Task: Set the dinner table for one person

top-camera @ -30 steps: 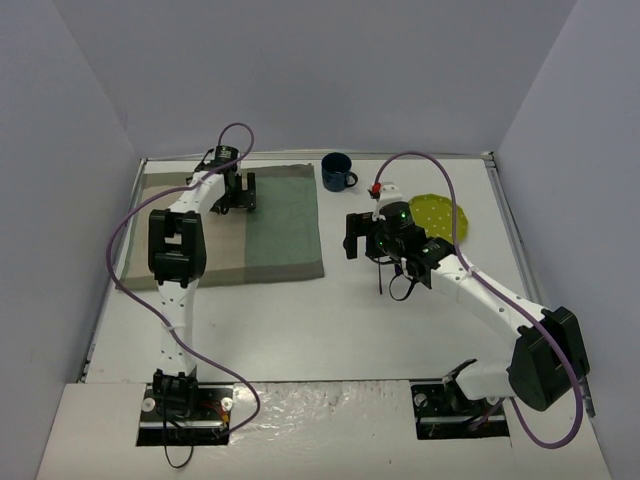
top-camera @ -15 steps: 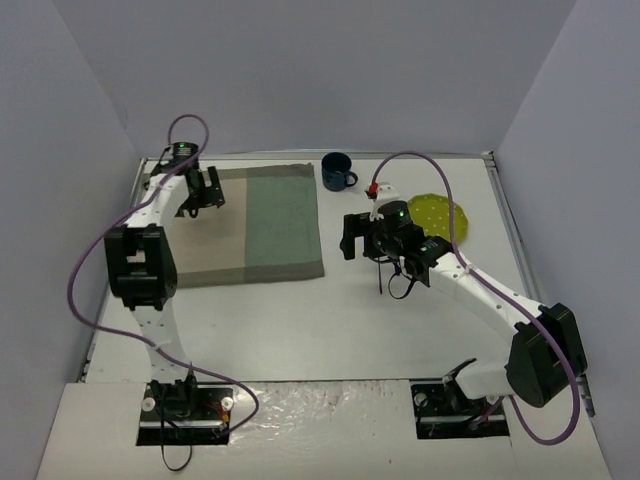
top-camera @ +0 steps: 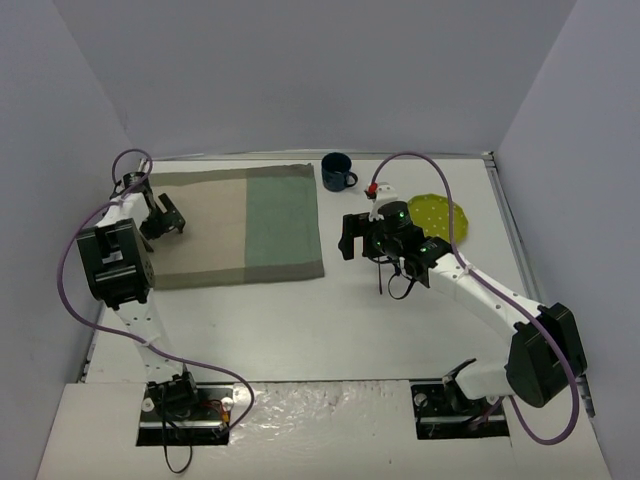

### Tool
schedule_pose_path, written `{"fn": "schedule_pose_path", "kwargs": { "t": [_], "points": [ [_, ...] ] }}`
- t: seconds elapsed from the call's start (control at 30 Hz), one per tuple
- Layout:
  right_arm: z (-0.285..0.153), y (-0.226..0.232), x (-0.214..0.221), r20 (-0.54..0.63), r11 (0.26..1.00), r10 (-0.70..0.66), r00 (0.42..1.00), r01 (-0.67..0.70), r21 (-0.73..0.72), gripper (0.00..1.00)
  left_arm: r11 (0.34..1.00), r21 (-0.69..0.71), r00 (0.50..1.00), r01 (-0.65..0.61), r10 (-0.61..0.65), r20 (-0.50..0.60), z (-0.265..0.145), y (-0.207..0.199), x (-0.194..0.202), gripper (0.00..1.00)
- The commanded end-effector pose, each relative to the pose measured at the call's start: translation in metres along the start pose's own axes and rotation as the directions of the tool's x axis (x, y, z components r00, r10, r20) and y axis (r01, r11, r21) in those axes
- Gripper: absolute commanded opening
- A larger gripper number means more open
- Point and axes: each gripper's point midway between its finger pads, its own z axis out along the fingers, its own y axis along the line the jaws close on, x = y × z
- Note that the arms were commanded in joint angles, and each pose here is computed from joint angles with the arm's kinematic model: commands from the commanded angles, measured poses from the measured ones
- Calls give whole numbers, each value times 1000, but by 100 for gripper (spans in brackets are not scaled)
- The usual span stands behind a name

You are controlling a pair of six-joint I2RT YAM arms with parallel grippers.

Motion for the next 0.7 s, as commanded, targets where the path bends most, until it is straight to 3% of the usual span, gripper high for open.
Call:
{"fn": "schedule_pose_path", "kwargs": {
  "t": [0.0,0.4,0.67],
  "points": [
    [-2,4,-18,69,1000,3,998,-2,-22,99,998,52,997,29,-33,72,-6,-13,-31,97],
    [0,2,-16,65,1000,9,998,-8,-8,99,996,60,997,59,-61,39,22,-21,-34,97],
    [-3,0,-20,79,1000,9,997,-9,2,99,994,46,994,100,-101,42,5,-19,-35,97]
  ]
}}
